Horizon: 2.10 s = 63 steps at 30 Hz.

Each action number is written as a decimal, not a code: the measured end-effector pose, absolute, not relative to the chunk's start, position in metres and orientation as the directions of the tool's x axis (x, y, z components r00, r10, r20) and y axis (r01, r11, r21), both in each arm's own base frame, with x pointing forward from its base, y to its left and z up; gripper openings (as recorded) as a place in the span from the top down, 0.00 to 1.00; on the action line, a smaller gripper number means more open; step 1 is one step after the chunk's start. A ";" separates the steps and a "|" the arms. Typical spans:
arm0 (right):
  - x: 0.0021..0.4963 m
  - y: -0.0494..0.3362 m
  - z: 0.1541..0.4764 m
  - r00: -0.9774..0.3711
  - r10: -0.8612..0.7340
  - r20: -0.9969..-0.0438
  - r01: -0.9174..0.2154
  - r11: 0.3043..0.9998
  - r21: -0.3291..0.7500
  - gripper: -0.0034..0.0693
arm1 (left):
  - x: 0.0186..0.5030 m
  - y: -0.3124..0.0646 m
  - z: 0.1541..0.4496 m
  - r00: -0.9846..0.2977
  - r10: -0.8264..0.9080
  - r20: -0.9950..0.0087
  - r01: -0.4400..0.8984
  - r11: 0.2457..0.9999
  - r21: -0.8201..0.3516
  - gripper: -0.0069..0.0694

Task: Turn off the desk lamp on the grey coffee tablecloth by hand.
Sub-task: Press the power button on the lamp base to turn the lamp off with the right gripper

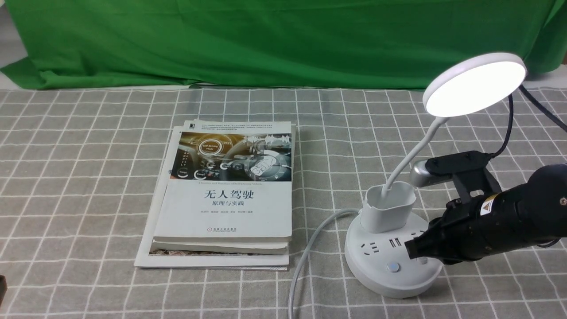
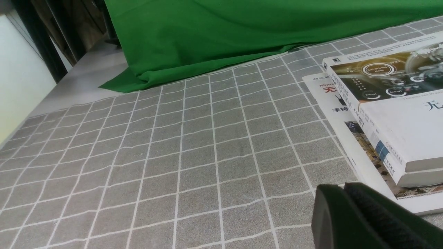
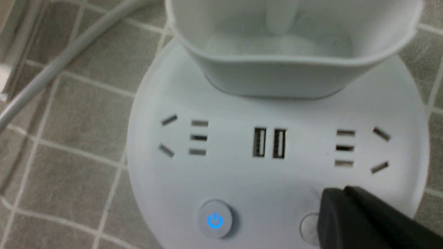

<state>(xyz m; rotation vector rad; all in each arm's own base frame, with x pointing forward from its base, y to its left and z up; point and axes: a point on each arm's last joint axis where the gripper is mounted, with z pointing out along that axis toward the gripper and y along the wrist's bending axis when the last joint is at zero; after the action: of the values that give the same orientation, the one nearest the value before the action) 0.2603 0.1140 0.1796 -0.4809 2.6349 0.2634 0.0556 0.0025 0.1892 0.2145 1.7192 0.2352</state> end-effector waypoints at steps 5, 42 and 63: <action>0.266 0.116 0.171 -0.849 -0.291 -0.442 -0.370 0.923 0.104 0.90 | 0.056 0.002 0.189 -0.159 0.274 -0.948 0.010 0.961 0.276 0.88; 0.253 0.112 0.193 -0.843 -0.216 -0.492 -0.323 0.936 0.142 0.90 | 0.056 0.002 0.189 -0.159 0.274 -0.948 0.010 0.961 0.276 0.88; 0.237 0.105 0.200 -0.841 -0.212 -0.497 -0.323 0.935 0.148 0.90 | 0.056 0.002 0.189 -0.159 0.274 -0.948 0.010 0.961 0.276 0.88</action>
<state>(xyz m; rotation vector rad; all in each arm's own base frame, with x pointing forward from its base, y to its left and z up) 0.2371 0.1051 0.1999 -0.3833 2.6019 0.3110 0.0556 0.0025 0.1892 0.2144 1.7192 0.2351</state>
